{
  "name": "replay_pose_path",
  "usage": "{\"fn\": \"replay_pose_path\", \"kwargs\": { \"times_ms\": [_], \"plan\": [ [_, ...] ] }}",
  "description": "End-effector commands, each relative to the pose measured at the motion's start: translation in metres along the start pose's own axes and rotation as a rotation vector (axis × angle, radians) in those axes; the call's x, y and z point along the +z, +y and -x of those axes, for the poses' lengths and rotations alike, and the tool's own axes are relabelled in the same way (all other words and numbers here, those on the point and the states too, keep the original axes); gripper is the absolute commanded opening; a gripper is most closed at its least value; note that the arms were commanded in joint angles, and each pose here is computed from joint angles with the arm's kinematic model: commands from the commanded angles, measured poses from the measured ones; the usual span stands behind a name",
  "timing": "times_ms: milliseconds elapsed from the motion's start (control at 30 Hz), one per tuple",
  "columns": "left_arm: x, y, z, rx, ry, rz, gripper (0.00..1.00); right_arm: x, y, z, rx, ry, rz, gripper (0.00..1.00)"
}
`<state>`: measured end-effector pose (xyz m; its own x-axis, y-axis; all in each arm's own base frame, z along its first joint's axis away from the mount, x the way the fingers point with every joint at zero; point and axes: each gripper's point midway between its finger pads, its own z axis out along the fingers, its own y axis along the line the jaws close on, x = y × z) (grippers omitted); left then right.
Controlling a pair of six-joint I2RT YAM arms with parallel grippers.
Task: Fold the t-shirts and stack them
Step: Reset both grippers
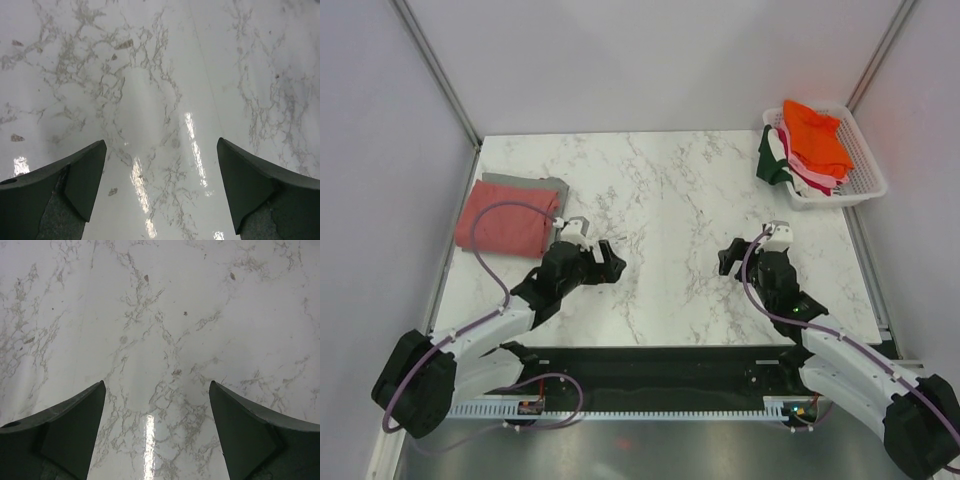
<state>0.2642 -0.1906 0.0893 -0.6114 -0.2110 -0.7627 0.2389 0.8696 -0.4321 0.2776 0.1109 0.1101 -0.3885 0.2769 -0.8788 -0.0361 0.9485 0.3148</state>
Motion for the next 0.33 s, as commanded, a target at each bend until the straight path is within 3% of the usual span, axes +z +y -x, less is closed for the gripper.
{"fn": "replay_pose_path", "kwargs": {
  "times_ms": [0,300],
  "plan": [
    [-0.0088,-0.0187,0.0570,0.041,-0.235,-0.061,0.99,0.0005,0.0059,0.0123,0.016,-0.059,0.028,0.93],
    [-0.0073,-0.0140,0.0582,0.041,-0.228,-0.029,0.97,-0.0016,0.0082,0.0122,0.017,-0.060,0.045,0.93]
  ]
}}
